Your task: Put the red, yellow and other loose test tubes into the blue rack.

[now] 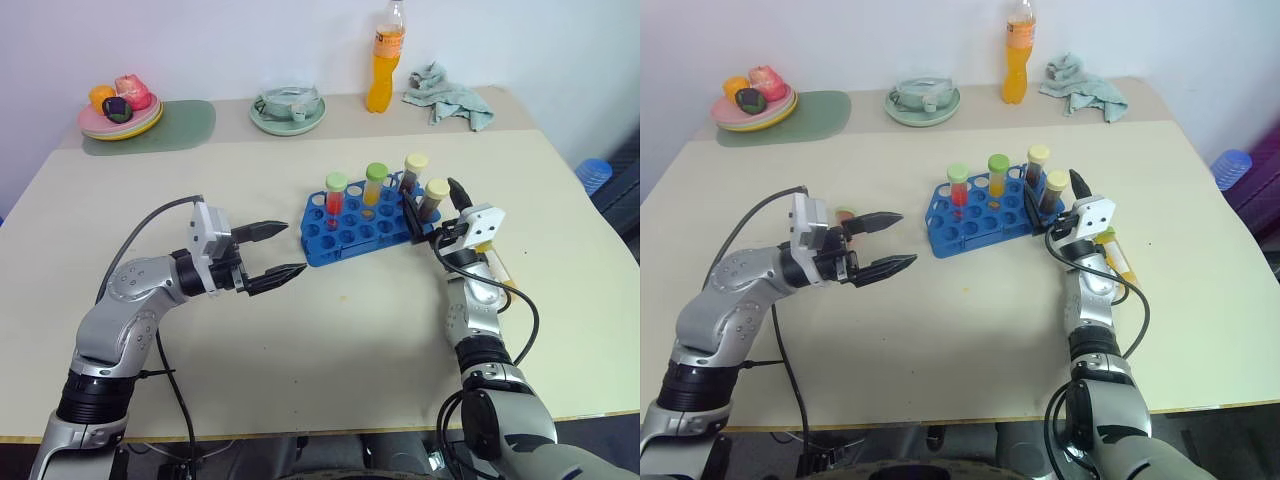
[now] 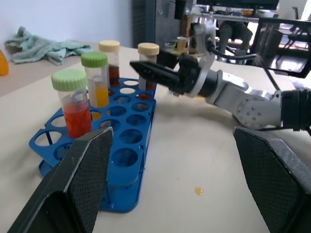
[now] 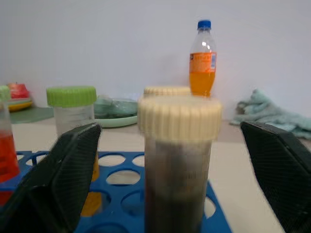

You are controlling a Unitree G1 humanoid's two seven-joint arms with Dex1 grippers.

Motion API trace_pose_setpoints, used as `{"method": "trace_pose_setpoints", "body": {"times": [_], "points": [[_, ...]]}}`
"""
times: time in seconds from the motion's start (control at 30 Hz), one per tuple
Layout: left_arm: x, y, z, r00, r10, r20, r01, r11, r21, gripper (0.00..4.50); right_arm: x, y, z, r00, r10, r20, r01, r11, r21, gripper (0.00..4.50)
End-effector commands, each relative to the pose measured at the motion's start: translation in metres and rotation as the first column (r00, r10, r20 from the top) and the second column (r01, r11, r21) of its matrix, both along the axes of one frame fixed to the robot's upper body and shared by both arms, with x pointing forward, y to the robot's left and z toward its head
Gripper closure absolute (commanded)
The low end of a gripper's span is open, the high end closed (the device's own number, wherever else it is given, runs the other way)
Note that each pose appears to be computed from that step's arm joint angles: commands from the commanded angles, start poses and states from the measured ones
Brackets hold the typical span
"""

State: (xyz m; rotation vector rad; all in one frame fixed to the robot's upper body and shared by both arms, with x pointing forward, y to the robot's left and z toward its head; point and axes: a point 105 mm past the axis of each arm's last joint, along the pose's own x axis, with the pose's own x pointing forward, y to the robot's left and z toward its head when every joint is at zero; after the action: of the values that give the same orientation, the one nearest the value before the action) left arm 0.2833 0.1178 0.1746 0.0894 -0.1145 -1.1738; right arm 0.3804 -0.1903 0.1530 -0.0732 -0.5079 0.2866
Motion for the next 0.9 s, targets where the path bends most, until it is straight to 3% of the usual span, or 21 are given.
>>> {"method": "trace_pose_setpoints", "body": {"times": [0.03, 0.13, 0.2, 0.37, 0.5, 0.6, 0.9], "points": [[-0.001, -0.005, 0.006, 0.999, -0.018, 0.043, 0.018, 1.000, -0.005, 0.46, -0.005, -0.008, 0.037, 0.996, -0.050, 0.069, 0.056, 0.994, -0.089, 0.02], [0.000, -0.008, 0.005, 0.999, -0.031, 0.043, 0.032, 0.999, -0.010, 0.46, -0.011, -0.024, 0.056, 0.989, -0.140, 0.039, 0.145, 0.970, -0.193, 0.02], [0.000, -0.010, 0.003, 0.998, -0.037, 0.043, 0.037, 0.999, -0.011, 0.46, -0.018, -0.031, 0.064, 0.991, -0.133, -0.019, 0.124, 0.961, -0.248, 0.02], [0.001, -0.014, 0.000, 0.998, -0.055, 0.038, 0.056, 0.998, -0.017, 0.46, -0.035, -0.067, 0.085, 0.944, -0.167, -0.284, 0.082, 0.954, -0.287, 0.02], [0.001, -0.015, -0.002, 0.997, -0.062, 0.035, 0.063, 0.998, -0.021, 0.46, -0.044, -0.089, 0.078, 0.841, -0.193, -0.506, 0.075, 0.967, -0.244, 0.02], [0.001, -0.016, -0.003, 0.997, -0.065, 0.031, 0.065, 0.998, -0.024, 0.46, -0.054, -0.100, 0.064, 0.716, -0.166, -0.679, 0.075, 0.984, -0.161, 0.02], [0.000, -0.015, -0.003, 0.998, -0.052, 0.027, 0.054, 0.998, -0.045, 0.46, -0.065, -0.099, 0.032, 0.557, -0.095, -0.825, 0.042, 0.995, -0.086, 0.02]]}}
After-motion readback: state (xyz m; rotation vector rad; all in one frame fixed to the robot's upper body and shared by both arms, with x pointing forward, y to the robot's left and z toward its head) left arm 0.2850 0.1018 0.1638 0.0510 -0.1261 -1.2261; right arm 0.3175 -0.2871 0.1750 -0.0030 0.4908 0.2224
